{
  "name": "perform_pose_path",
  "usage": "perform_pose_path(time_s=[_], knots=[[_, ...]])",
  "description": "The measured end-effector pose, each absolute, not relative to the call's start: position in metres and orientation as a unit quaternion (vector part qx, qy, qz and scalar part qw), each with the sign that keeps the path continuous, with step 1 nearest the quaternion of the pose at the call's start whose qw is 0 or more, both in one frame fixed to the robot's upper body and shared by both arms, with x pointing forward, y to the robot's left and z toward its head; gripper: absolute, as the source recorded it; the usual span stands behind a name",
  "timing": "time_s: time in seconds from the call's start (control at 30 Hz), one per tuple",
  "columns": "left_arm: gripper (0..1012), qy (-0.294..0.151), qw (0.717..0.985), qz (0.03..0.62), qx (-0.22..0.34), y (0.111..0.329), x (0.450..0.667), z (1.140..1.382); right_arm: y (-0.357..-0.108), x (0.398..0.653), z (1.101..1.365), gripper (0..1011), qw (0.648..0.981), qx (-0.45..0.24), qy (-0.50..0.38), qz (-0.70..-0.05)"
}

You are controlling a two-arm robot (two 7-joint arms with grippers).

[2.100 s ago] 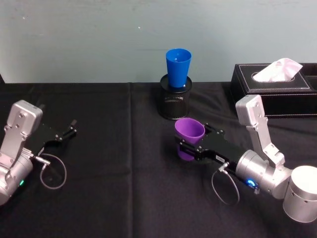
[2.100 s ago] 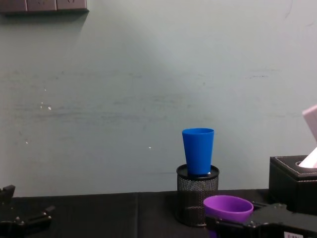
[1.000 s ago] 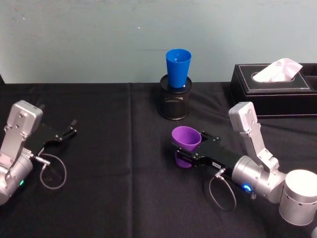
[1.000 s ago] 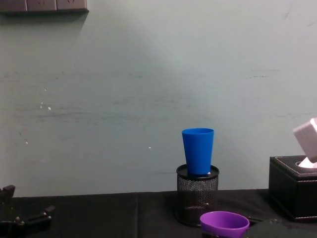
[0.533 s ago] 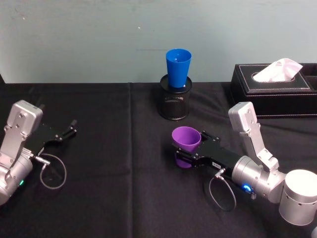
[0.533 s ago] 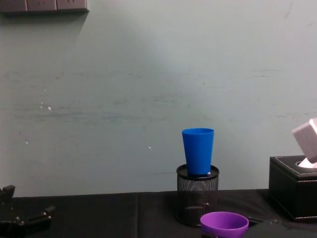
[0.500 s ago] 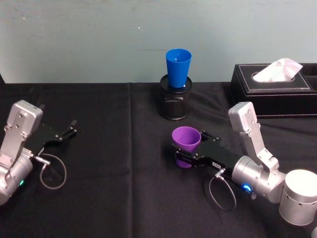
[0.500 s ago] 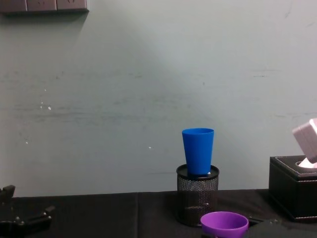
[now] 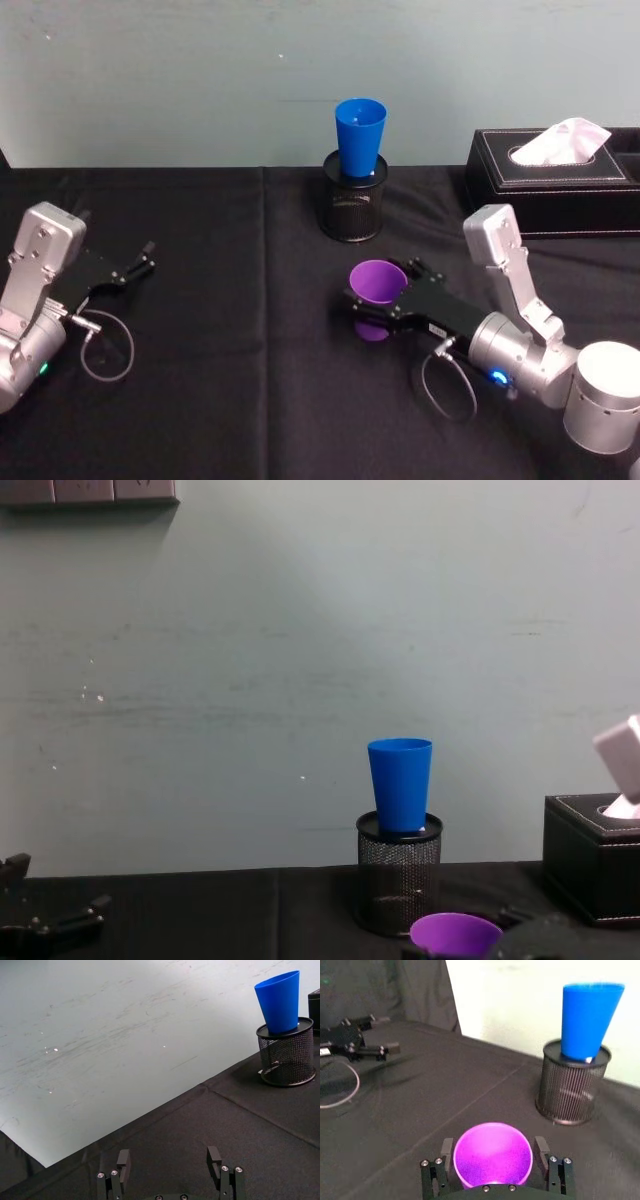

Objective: Pick up one cup with a gripper and tap it against the other cup.

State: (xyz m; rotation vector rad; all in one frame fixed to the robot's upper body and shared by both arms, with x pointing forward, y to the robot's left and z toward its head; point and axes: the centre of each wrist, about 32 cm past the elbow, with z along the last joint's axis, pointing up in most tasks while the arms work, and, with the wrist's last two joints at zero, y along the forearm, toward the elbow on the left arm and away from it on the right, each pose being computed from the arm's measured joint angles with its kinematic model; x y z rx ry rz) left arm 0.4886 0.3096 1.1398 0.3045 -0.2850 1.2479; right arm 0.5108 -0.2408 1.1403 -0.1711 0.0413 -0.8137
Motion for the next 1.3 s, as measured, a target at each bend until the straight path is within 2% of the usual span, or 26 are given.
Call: perform_pose_path(time_s=[0.27,0.4,0.63,0.97,1.3], knots=[[1000,-0.132,0.791,0.580,0.141,0.310,0.489,1.140,-0.242,0.508,1.152,1000,0.907,-0.037,-0.027,-0.418],[1000,-0.132,0.791,0.580,0.142,0.310,0.489,1.140,-0.240,0.507,1.158,1000,0.892,-0.021,-0.048,-0.448],[1000,-0.132,0.791,0.580,0.142,0.310,0.489,1.140,-0.238,0.505,1.159,1000,0.832,-0.027,-0.080,-0.548],[1000,-0.132,0.791,0.580,0.142,0.310,0.489,1.140,-0.238,0.507,1.150,1000,0.782,-0.087,-0.055,-0.615],[1000,-0.132,0.791,0.580,0.141,0.310,0.489,1.140,-0.239,0.508,1.147,1000,0.784,-0.095,-0.045,-0.612]])
